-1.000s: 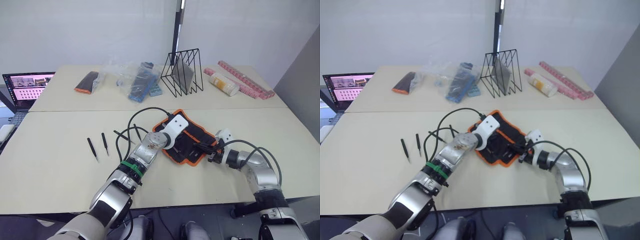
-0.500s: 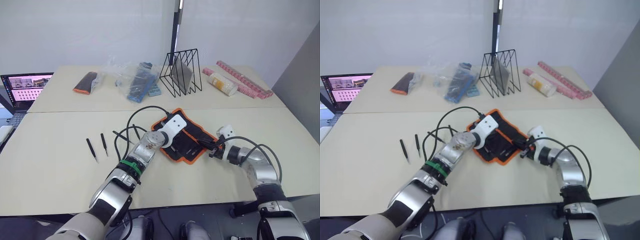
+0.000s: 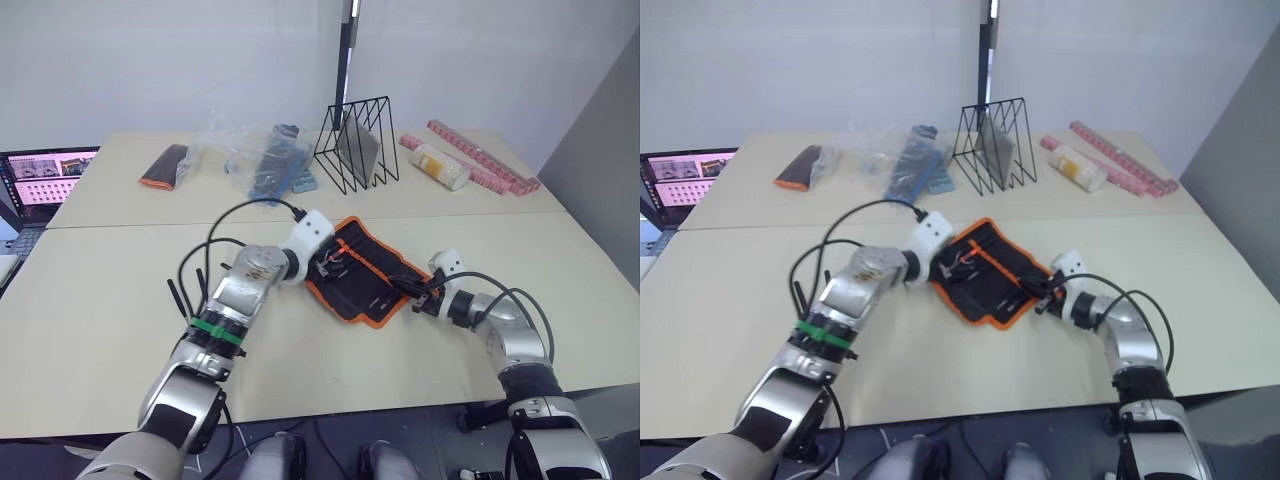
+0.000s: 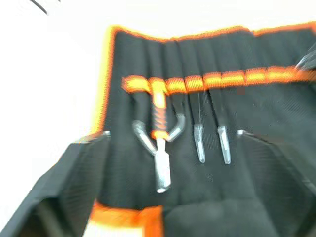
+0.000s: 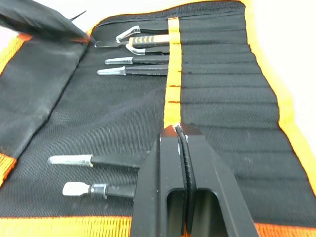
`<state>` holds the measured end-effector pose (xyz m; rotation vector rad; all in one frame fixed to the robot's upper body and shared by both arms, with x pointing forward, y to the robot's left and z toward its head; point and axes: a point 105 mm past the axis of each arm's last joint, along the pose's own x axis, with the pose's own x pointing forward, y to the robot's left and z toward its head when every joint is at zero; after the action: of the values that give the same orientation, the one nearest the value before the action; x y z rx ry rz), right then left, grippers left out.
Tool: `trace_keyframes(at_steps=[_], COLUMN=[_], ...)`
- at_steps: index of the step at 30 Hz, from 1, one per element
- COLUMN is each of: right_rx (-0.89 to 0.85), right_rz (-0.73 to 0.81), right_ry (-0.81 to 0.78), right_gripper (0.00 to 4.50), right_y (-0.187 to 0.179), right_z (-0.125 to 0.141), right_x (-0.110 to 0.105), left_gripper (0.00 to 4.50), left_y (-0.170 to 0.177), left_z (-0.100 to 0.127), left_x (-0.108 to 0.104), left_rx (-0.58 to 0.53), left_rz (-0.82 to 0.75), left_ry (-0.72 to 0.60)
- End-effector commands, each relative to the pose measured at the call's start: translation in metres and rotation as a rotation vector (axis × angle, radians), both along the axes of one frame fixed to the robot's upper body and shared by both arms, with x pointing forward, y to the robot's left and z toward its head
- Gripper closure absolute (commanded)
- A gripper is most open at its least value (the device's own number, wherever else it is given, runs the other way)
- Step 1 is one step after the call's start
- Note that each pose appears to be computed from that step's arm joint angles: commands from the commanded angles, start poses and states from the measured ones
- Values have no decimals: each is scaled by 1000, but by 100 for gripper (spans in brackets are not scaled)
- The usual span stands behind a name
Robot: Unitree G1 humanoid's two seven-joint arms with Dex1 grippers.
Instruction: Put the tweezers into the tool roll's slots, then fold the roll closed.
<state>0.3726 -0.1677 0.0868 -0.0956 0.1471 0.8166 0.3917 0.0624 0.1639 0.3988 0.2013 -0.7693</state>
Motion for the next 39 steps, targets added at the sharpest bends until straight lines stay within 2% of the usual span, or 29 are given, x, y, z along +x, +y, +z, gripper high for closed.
trace_keyframes(at_steps=[1,5,8,13,18,22,25,29,39], right_rx=[6,9,13,26,21,17,-12,-10,-6], right_rz=[-10,-3,-3,14,30,41,75,66,70], right_ry=[45,50,49,44,48,49,52,47,54], right_gripper=[450,450,450,450,450,450,450,450,450], right_y=[0,2,1,3,3,1,2,-1,1], right_z=[-13,-16,-15,-13,-14,-14,-16,-14,-17], right_x=[-1,-1,-1,0,-1,-2,-4,-2,-4], left_gripper=[7,7,7,7,7,7,7,7,7], left_y=[22,70,105,165,231,266,267,262,250], left_z=[31,39,35,25,-2,-30,-53,-67,-84], left_x=[-11,-26,-47,-86,-130,-172,-199,-219,-234], left_rx=[-65,-164,-128,-159,-160,-304,-377,-395,-381], left_rz=[17,98,115,213,488,733,852,914,942], left_ry=[-77,-97,-167,-185,-192,-184,-152,-141,-116])
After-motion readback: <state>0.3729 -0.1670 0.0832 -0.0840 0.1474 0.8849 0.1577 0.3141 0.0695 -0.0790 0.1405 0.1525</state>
